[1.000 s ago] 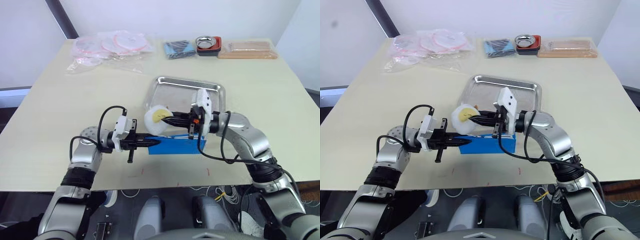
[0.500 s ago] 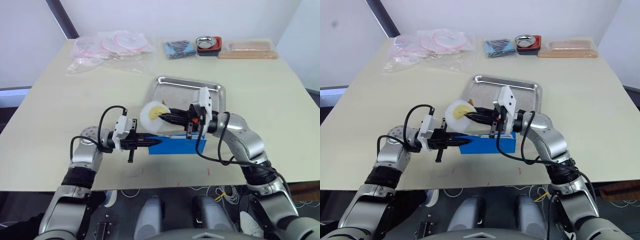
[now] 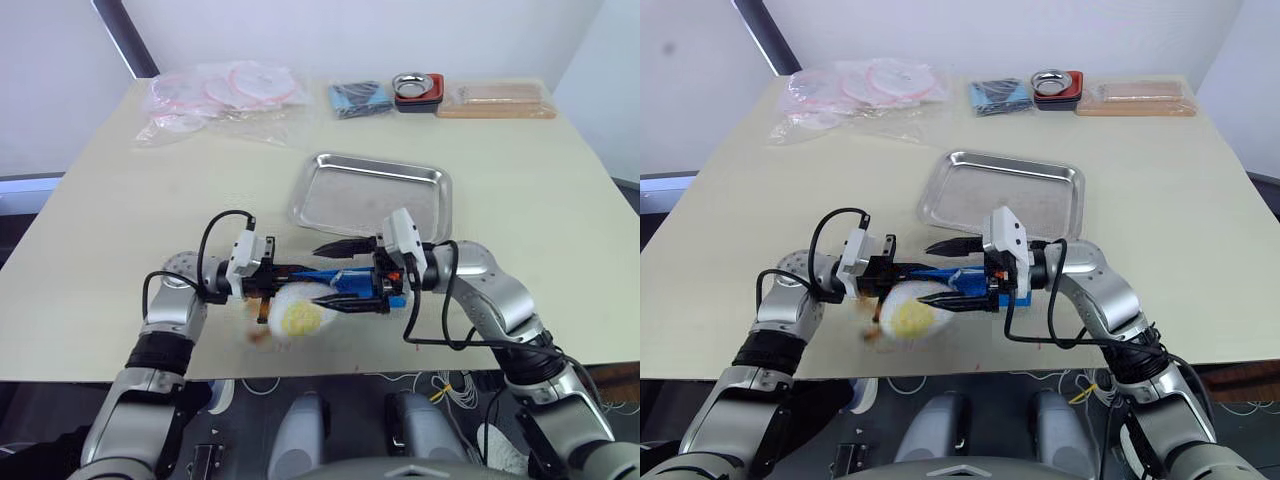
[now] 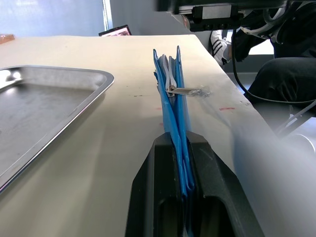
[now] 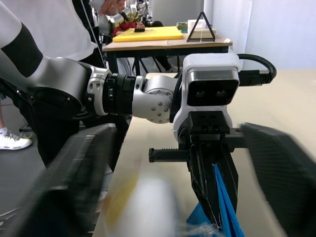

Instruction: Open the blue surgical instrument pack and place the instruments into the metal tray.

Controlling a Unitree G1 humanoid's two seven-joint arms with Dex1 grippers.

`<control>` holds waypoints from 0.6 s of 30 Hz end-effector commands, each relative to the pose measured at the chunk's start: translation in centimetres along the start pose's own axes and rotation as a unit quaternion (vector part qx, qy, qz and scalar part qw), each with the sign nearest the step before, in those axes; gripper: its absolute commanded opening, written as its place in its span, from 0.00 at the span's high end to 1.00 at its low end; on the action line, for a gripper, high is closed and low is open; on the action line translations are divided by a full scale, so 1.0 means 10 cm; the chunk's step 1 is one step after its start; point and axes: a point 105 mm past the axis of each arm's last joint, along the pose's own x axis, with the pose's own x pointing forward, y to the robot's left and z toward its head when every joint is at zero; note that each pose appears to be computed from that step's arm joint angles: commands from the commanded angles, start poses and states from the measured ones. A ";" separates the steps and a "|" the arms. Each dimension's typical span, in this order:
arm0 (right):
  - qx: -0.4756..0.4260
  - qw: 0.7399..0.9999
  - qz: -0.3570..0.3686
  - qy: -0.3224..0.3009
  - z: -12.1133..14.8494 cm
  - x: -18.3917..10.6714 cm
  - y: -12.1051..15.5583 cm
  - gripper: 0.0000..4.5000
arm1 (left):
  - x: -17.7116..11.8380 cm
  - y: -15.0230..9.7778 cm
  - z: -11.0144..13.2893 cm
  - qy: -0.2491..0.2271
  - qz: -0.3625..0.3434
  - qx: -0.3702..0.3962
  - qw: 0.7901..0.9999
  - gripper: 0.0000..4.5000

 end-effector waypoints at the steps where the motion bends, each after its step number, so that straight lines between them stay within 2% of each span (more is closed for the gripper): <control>1: -0.022 0.999 -0.012 -0.031 0.20 -0.05 -0.03 0.01 | 0.05 -0.11 -0.14 0.025 -0.036 -0.020 0.999 1.00; 10: -0.024 0.996 -0.082 0.029 0.08 -0.55 -0.22 0.01 | 0.06 -0.08 -0.13 0.023 -0.033 -0.019 0.999 1.00; 18: 0.025 0.989 -0.099 0.111 -0.37 -0.90 -0.17 0.01 | 0.05 -0.06 -0.13 0.024 -0.031 -0.020 0.999 1.00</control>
